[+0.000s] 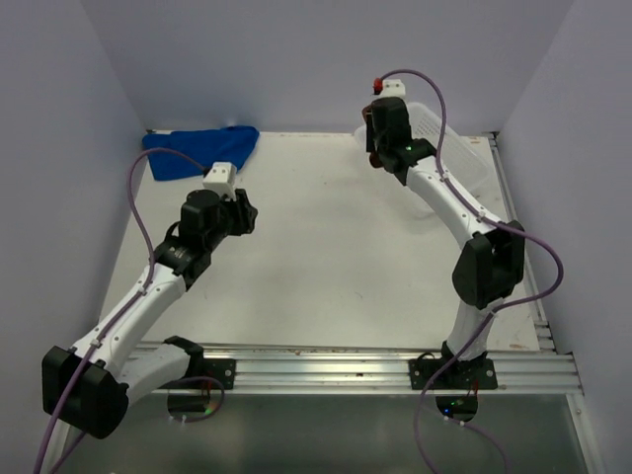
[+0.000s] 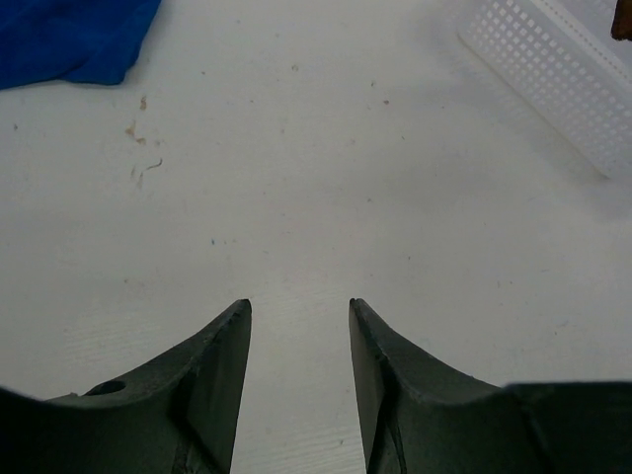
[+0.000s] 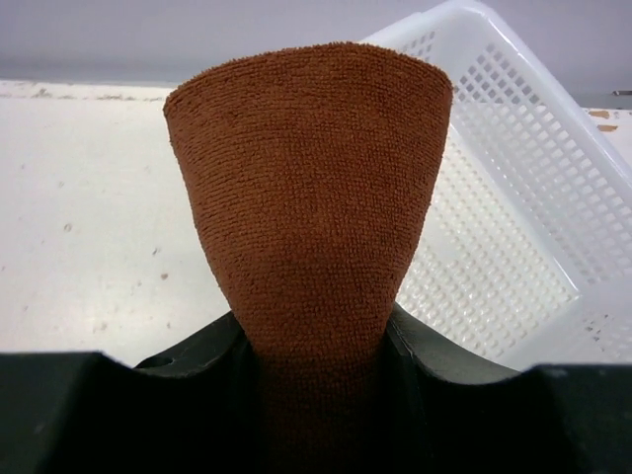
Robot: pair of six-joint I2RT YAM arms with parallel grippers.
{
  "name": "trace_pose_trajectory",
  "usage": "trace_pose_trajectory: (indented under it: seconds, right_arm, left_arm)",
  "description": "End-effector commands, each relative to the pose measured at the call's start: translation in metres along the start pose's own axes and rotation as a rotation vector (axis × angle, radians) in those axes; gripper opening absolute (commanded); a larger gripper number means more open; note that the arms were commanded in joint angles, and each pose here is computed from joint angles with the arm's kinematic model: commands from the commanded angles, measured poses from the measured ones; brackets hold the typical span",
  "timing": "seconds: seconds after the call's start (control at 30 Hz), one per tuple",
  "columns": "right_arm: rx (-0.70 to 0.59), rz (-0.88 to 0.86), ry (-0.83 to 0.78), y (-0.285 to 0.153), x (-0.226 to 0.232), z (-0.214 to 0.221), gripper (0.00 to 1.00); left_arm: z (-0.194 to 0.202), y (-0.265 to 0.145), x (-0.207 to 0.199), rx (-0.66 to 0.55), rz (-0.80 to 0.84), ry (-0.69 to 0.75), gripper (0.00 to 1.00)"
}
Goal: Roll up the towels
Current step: Place the rolled towel into the container
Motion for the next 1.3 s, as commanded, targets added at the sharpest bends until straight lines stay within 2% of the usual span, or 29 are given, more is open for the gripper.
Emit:
trace_pose_trajectory:
  seconds: [0.0,0.23,0.53,0.87,1.07,1.27]
  right_arm:
    - [-0.008,0.048,0.018,0.024,-0.02,-0.011,0.0]
    - [-0.062,0.154,0.16,0.07,-0.055,-0.008,0.0]
    - [0.024,0.218,0.333,0.121,-0.108,0.04,0.04]
    - [0.173,0.274,0.423,0.131,-0.144,0.115,0.08]
    - [0.272,0.36,0.404,0.125,-0.164,0.144,0.09]
    - [0.36,0.385,0.402,0.119,-0.175,0.17,0.19]
  left_arm:
    - [-0.016,0.007,-0.009,-0.057,0.057,0.025,0.49]
    - [-0.003,0.017,-0.009,-0.011,0.059,0.03,0.49]
    - [0.003,0.026,-0.014,0.021,0.082,0.037,0.49]
    - [0.009,0.03,-0.024,0.044,0.117,0.047,0.49]
    - [0.012,0.029,-0.027,0.052,0.132,0.048,0.49]
    - [0.011,0.027,-0.03,0.047,0.144,0.047,0.49]
Point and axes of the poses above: each gripper's point midway between its finger pads, its own y axis out along the fingers, its own x axis along the line the jaws close on, z = x × y, the point moved 2 cm from there along -y, back along the fingers, and after that the axes turned 3 degrees about y, right-handed, at the moved point
